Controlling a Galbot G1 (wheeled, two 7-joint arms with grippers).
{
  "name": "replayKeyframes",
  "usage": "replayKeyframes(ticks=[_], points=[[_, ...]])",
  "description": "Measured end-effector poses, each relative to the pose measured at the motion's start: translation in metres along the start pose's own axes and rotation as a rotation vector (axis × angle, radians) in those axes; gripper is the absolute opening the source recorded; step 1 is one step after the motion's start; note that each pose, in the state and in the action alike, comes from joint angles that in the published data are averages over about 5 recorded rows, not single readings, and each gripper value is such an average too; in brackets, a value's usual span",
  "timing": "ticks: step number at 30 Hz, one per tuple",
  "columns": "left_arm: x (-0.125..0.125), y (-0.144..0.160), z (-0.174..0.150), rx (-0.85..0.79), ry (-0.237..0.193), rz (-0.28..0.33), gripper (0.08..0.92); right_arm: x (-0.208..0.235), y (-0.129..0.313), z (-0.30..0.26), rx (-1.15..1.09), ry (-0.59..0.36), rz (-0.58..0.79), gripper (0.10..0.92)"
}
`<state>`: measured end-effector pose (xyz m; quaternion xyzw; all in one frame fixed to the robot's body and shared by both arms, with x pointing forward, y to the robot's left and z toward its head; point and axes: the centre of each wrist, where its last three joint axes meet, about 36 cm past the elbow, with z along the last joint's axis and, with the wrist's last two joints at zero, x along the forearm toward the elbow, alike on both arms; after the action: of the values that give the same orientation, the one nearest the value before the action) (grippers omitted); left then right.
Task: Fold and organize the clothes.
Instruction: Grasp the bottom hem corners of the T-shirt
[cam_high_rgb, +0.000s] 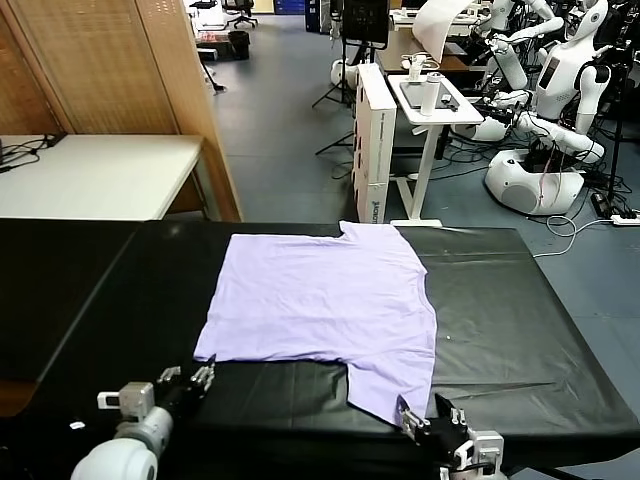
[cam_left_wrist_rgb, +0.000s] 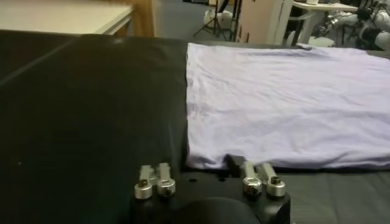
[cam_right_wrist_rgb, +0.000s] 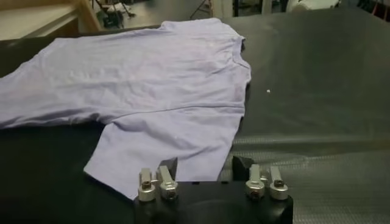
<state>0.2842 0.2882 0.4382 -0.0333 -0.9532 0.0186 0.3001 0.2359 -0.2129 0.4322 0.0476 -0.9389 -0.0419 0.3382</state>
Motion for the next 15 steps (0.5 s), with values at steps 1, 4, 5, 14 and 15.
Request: replayKeyframes(ticks=[1,4,5,14,15], points=[[0.003,0.0,-0.001,-0.008,0.009,-0.001,0.372,0.0,0.0,0.0,0.0,0.0,-0.001,0.33],[0.015,-0.002,-0.005,-0.05,0.018,0.0,0.29,0.002,0.001,0.0,0.0,0.001,-0.005,0.187],[0.019,-0.003,-0.007,-0.067,0.016,0.001,0.268,0.003,0.001,0.0,0.0,0.001,-0.005,0.167],[0.056,-0.011,-0.016,-0.21,0.016,-0.014,0.209,0.011,-0.003,-0.003,0.007,-0.001,0.003,0.14],[0.059,-0.012,-0.016,-0.214,0.014,-0.013,0.208,0.012,-0.003,-0.004,0.008,-0.002,0.006,0.14]])
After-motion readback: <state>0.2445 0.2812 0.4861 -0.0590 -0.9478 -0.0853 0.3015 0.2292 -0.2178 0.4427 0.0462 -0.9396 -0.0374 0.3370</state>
